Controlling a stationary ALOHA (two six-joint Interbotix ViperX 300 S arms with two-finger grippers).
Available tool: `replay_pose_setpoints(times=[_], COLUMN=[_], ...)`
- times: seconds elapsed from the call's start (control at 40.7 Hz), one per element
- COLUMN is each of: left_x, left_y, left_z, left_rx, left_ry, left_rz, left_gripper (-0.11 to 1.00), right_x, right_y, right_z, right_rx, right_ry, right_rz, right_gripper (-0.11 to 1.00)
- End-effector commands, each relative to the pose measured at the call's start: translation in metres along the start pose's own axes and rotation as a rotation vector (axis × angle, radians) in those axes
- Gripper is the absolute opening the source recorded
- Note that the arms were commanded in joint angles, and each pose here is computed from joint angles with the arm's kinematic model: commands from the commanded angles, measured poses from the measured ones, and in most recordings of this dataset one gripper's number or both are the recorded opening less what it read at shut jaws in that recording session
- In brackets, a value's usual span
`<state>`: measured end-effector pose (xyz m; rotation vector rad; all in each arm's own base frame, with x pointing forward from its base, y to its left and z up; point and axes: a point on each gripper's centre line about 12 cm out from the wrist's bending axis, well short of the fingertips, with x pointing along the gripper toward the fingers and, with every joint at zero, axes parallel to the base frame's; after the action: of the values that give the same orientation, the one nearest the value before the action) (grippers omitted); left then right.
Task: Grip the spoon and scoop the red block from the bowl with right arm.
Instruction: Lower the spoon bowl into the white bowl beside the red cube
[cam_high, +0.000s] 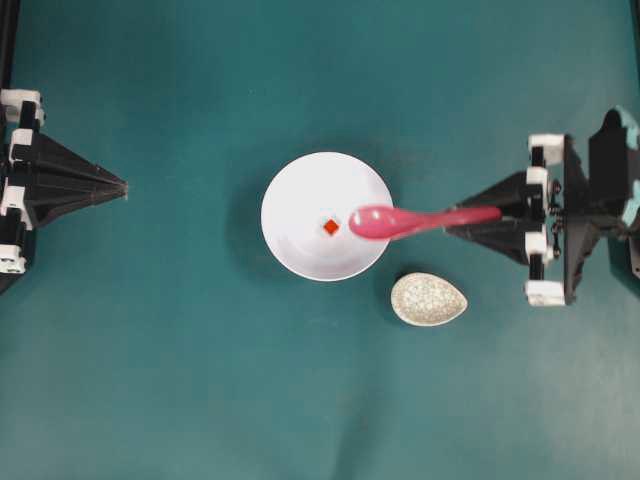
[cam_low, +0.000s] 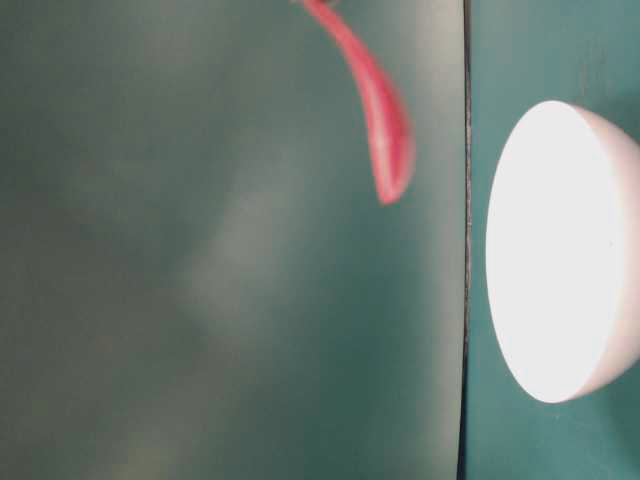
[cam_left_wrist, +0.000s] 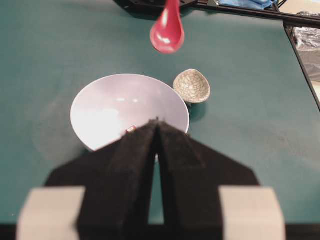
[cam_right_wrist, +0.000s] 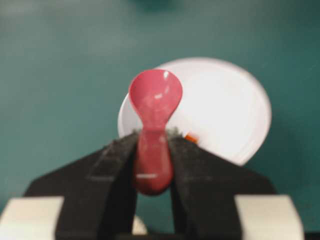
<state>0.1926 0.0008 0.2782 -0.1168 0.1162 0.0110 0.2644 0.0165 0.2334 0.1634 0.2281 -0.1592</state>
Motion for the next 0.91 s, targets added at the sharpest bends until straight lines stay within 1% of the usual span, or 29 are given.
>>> replay_pose_setpoints(times=[0.0,0.074,0.172,0.27,0.368,0.516,0.59,0.663,0.884], left_x=[0.0,0.0,0.0,0.0,0.0,0.0,0.0,0.0,-0.001], left_y=[-0.001,-0.001,-0.001,-0.001,-0.001,-0.001,-0.001,-0.001,-0.001], left_z=[0.014,0.014,0.015,0.014,0.014,0.014,0.014,0.014,0.014], left_rx=[0.003,0.003,0.003,0.003,0.003,0.009,0.01,0.012,0.01], left_ry=[-0.035,-0.037,-0.04,-0.038,-0.035,-0.035,-0.035,-0.035,-0.037], left_rz=[-0.001,-0.001,-0.002,-0.002,-0.001,-0.001,-0.001,-0.001,-0.001], left_gripper=[0.0,0.0,0.0,0.0,0.0,0.0,0.0,0.0,0.0], right_x=[0.003,0.005,0.007,0.011,0.016,0.029,0.034,0.043,0.07], right_y=[-0.003,-0.006,-0.009,-0.012,-0.013,-0.011,-0.01,-0.01,-0.007], right_z=[0.021,0.026,0.031,0.031,0.032,0.023,0.018,0.013,0.005], right_rx=[0.019,0.028,0.042,0.057,0.071,0.087,0.088,0.093,0.101], right_ry=[-0.062,-0.072,-0.07,-0.045,0.009,0.145,0.195,0.241,0.335], right_rz=[-0.023,-0.034,-0.043,-0.042,-0.017,0.037,0.056,0.062,0.082], right_gripper=[0.25,0.22,0.22,0.22,0.21,0.22,0.21,0.21,0.22])
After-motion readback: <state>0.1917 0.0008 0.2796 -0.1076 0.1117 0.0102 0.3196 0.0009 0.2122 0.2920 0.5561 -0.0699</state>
